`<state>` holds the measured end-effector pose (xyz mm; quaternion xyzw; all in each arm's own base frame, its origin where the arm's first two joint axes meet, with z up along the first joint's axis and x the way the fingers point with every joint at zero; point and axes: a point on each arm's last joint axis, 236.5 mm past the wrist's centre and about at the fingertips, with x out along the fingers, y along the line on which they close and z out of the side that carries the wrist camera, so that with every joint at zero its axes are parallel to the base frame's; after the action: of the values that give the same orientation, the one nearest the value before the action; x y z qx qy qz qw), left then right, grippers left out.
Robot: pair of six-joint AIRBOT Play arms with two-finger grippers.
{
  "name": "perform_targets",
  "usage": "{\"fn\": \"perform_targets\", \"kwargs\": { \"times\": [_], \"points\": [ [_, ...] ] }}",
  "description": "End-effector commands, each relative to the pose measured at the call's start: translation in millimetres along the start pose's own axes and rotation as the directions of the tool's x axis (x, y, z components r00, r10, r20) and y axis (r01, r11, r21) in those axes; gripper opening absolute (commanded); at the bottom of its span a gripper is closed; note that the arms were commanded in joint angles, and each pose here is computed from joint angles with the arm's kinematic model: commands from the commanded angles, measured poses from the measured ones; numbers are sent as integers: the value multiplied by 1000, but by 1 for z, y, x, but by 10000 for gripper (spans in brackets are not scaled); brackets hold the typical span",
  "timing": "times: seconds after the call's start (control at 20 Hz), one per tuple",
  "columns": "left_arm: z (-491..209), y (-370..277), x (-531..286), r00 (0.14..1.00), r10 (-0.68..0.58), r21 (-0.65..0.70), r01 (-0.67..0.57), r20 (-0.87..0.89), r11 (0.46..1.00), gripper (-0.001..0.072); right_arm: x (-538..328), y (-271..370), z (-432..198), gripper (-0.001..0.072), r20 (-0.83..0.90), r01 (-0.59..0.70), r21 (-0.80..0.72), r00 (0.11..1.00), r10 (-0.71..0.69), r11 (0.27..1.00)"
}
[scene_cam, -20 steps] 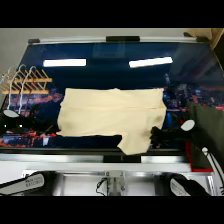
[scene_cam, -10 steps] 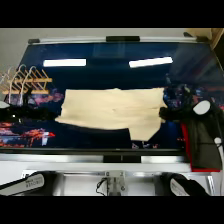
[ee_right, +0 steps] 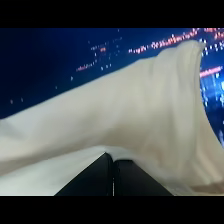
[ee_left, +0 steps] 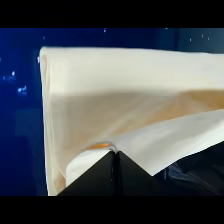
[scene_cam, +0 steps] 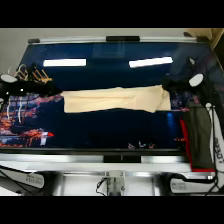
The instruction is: Fold the shirts.
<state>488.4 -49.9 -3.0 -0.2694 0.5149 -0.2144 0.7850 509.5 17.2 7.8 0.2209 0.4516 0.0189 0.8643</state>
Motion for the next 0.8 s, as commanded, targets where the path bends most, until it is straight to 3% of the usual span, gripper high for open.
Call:
{"fn": "perform_targets", "kwargs": {
  "times": [0.0,0.1,0.15,0.2,0.25,0.3,0.5,0.6,0.75],
  "points": [
    [25,2,30,1000,-10,-34,10,2,999,31,38,0,26,63,39,-33,75,999,30,997],
    [30,14,43,1000,7,-117,-5,18,993,33,54,-5,16,72,10,-35,126,999,34,991],
    [29,19,48,1000,10,-158,-8,15,987,84,59,-6,10,199,-13,-36,136,999,38,990],
    [27,20,50,1000,10,-161,-8,9,987,278,60,-7,4,494,-35,-33,128,999,37,991],
    [26,19,49,1000,6,-161,-5,2,987,527,56,-9,0,662,-60,-27,68,998,31,997],
    [24,18,46,1000,-3,-158,1,-12,987,569,48,-20,-3,665,-85,2,9,996,-1,1000],
    [5,2,26,990,-70,-145,51,-126,988,568,17,-100,-29,675,-236,184,-63,952,-194,981],
    [-8,-7,17,977,-101,-138,76,-190,988,559,23,-103,-43,675,-295,125,-43,946,-132,991],
    [-21,-23,7,961,-127,-121,99,-247,988,538,41,-69,-34,675,-248,-24,-12,969,20,1000]
  ]
}}
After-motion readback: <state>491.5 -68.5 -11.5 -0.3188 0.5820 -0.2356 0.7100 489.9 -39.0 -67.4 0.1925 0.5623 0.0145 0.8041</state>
